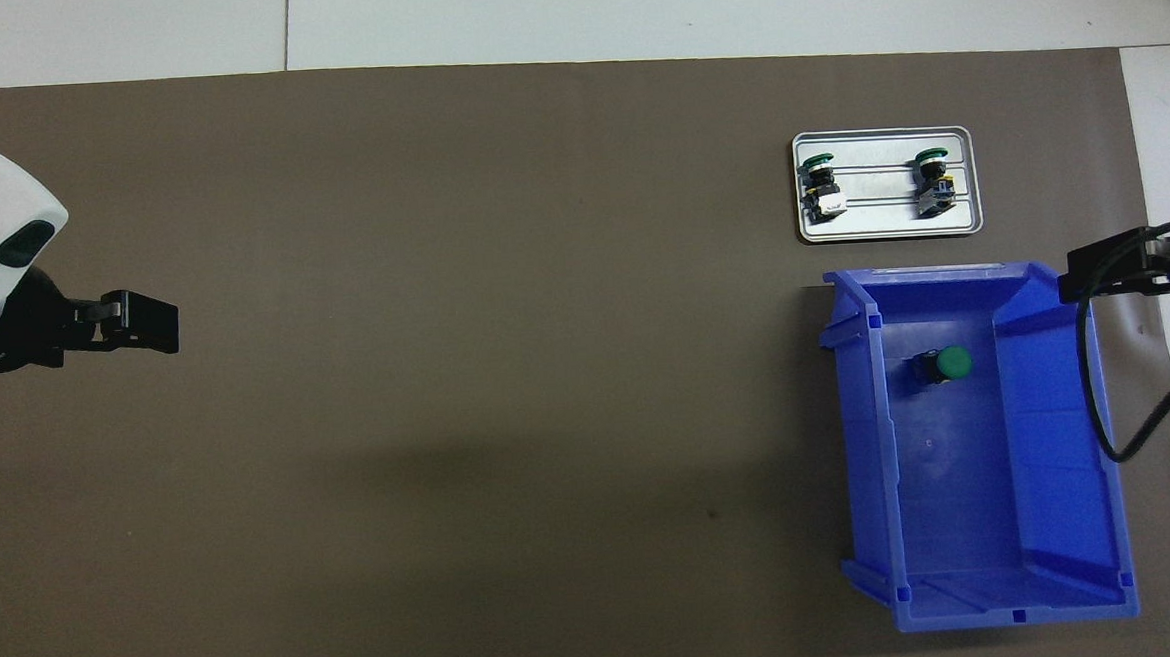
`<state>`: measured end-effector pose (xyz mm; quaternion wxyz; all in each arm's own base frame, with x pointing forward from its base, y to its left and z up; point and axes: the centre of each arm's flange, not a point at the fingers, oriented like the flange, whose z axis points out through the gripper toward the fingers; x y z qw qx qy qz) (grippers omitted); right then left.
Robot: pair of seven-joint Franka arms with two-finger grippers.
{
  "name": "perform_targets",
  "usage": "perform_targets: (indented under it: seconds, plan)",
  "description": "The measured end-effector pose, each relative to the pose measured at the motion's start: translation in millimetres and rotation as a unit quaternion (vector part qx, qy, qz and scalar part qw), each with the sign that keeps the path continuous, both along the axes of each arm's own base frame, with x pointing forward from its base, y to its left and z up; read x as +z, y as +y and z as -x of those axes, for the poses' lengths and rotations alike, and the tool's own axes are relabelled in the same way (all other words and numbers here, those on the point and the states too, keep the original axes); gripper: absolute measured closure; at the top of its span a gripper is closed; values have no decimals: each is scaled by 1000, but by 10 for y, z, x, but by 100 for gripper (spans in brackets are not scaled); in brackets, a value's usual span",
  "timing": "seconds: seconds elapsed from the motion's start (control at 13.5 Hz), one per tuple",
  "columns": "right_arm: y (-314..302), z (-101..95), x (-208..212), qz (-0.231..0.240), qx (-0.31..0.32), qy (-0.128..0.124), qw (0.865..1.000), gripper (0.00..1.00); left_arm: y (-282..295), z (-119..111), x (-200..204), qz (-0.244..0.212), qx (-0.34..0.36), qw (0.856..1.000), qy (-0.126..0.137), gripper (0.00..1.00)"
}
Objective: Place and press button with both arms
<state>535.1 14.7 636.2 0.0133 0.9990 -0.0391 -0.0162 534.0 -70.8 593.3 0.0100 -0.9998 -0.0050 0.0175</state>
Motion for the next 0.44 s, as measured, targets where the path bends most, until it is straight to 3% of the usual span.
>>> perform_targets:
  seconds: [0.44]
  plan:
    - [63,30,-20,2,6,3,1000,0,0,0,0,0,0,1000,0,0]
